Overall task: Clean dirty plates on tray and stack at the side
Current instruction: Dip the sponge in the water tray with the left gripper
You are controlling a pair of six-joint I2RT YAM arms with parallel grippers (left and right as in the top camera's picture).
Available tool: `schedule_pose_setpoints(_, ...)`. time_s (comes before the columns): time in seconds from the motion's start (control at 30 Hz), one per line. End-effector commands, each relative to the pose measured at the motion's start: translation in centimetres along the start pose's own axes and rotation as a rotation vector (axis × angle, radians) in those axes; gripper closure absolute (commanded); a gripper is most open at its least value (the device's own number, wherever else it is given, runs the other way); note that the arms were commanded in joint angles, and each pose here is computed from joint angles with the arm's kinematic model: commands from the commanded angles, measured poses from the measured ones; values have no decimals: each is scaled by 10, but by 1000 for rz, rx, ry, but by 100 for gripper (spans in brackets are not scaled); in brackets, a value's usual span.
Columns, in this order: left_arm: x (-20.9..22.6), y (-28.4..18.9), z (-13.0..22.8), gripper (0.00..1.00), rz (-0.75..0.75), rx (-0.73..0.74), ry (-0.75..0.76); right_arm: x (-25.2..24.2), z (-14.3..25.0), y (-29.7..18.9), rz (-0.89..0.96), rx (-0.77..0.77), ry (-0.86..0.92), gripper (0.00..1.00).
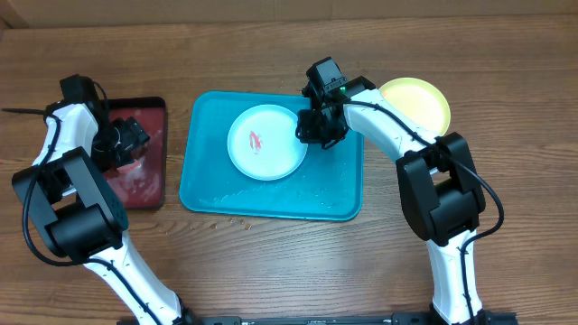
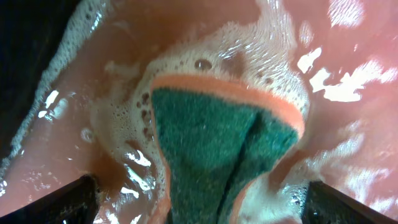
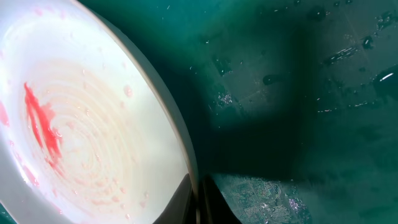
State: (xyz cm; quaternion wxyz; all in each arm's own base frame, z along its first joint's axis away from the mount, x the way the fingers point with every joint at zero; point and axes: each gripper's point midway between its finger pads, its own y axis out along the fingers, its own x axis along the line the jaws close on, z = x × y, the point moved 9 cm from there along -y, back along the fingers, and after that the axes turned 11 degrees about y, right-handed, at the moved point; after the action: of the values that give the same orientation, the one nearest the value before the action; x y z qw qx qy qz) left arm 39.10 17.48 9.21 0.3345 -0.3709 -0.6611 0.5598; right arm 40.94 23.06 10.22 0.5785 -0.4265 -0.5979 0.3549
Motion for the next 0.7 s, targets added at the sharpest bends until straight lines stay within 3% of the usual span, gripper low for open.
schedule_pose_setpoints(0.0,-2,17,5,8,-14,26,17,4,2,-4,-21,-1,-3,96)
schedule_pose_setpoints(0.1,-2,16,4,47,-21,19,16,4,2,-4,-20,0,-2,96)
schedule_pose_setpoints(0.2,-2,13,1,80,-20,13,16,4,2,-4,-19,2,-2,96)
schedule_pose_setpoints(0.27,-2,9,-1,96,-19,14,15,4,2,-4,-19,1,-2,96)
schedule_pose_setpoints(0.67,-8,-82,-36,96,53,-13,14,4,2,-4,-20,1,-2,96)
